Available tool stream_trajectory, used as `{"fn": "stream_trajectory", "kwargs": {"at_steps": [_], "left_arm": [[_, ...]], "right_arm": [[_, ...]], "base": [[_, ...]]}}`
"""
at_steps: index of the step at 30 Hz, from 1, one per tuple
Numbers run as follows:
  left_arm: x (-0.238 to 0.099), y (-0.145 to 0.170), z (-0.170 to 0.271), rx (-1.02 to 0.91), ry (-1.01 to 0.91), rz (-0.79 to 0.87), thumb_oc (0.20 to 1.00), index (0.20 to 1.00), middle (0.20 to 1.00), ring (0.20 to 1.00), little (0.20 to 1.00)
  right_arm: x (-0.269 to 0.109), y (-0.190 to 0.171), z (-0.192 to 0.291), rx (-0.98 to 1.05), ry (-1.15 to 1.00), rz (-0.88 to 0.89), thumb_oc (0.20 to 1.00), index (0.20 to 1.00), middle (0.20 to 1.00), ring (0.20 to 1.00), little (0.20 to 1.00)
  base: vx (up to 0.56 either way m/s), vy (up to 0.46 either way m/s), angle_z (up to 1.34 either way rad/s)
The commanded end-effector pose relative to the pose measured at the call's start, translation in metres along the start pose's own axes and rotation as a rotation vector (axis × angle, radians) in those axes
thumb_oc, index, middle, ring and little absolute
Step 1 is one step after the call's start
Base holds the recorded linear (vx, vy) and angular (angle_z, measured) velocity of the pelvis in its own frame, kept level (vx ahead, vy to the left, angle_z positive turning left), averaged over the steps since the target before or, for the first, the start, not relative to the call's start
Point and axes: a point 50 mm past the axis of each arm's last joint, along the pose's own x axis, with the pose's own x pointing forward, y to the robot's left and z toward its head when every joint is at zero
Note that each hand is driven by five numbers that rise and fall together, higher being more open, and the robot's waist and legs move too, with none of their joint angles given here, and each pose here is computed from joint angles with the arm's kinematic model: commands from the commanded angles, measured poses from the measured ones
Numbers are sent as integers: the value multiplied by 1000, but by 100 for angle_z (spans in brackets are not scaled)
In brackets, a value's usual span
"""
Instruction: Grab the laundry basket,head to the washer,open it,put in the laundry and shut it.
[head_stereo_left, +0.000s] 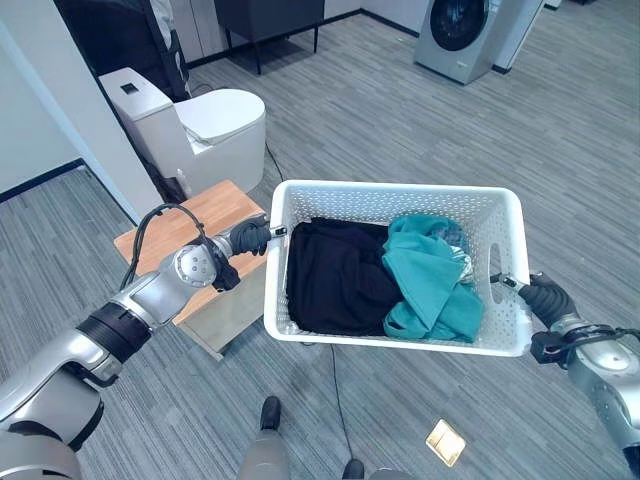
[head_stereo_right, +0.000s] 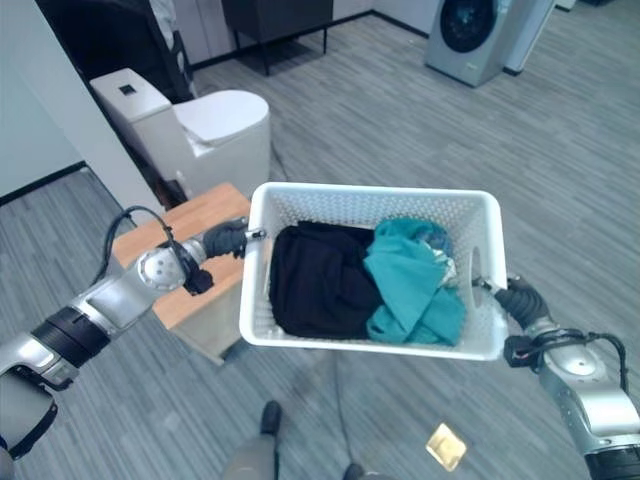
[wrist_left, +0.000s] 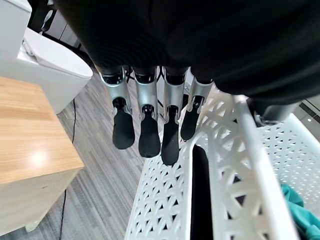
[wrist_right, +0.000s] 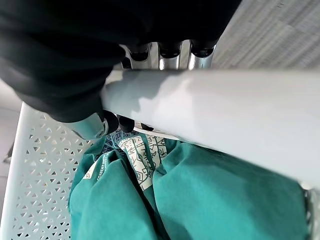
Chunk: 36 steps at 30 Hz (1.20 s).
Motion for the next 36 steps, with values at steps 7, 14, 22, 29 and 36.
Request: {"fn": "stream_trajectory", "kwargs": {"at_steps": [7, 14, 22, 29, 36], "left_arm": [[-21, 71, -4, -63, -26, 283, 200, 200, 200, 200, 200], [-38, 77, -20, -57, 29, 303, 200, 200, 200, 200, 200], [-54, 87, -34, -95, 75, 362, 200, 200, 200, 200, 200], [-41, 73, -39, -143, 72, 359, 200, 200, 200, 200, 200], [-33, 55, -44, -206, 74, 317, 200, 200, 200, 200, 200]], "right_arm": [[-2, -18, 47, 88, -247, -49, 200, 200, 200, 200, 200], [15, 6, 39, 128, -239, 12, 200, 200, 200, 200, 200], [34, 39, 25, 117, -167, 122, 200, 200, 200, 200, 200], [34, 31, 29, 96, -164, 110, 200, 200, 200, 200, 200], [33, 25, 31, 83, -162, 109, 200, 200, 200, 200, 200]], "base": [[199, -57, 10], [418, -11, -62], [414, 88, -40], [475, -162, 48], [404, -227, 44]]}}
